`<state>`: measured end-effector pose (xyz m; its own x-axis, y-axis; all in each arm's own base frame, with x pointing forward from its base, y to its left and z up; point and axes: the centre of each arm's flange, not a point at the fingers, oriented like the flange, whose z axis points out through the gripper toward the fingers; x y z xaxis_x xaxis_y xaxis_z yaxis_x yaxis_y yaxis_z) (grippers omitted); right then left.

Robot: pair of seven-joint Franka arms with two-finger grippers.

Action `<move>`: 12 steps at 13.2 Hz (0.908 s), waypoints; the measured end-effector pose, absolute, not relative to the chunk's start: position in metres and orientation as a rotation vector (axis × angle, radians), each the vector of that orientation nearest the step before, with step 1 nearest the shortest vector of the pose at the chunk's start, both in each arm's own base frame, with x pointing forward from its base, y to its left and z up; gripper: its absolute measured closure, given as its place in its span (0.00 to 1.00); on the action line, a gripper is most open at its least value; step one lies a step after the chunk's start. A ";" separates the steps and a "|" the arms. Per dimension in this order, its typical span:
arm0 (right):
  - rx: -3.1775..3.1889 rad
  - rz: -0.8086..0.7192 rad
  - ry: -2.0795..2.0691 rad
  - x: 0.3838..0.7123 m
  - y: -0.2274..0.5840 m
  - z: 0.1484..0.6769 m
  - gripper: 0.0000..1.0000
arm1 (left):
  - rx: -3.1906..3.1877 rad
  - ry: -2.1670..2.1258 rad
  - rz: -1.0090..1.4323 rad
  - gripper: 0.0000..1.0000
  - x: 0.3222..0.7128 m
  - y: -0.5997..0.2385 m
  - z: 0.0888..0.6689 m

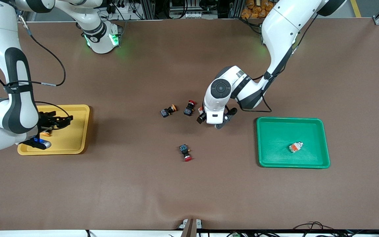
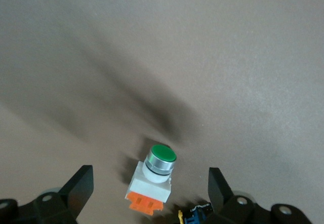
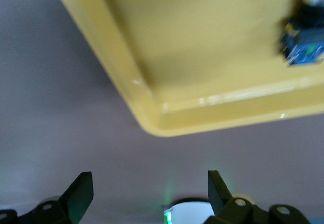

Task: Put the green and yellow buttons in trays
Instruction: 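Reach the left gripper to a second green button while the right gripper reaches yellow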

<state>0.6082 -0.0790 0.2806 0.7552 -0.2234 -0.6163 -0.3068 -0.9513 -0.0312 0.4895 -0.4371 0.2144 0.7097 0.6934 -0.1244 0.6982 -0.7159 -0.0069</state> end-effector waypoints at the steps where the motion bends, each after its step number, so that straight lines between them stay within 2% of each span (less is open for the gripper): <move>1: -2.824 0.981 0.465 0.609 -0.066 0.284 0.00 | 2.854 1.164 -0.178 0.00 0.488 -0.438 0.211; 9: -2.691 1.077 0.722 0.608 0.031 0.305 0.00 | 2.875 1.056 -0.143 0.00 0.467 -0.458 0.184; 11: -2.656 1.099 0.777 0.607 0.061 0.306 0.00 | 2.900 1.023 -0.119 0.07 0.465 -0.457 0.180; 12: -2.642 1.111 0.801 0.606 0.075 0.307 0.00 | 2.904 1.018 -0.117 0.15 0.465 -0.457 0.177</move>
<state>0.6060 0.0754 0.3068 0.5792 -0.4133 -0.7026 -0.5365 -0.8422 0.0532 0.4645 -0.4569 0.1768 0.7790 0.6203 -0.0920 0.6250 -0.7799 0.0333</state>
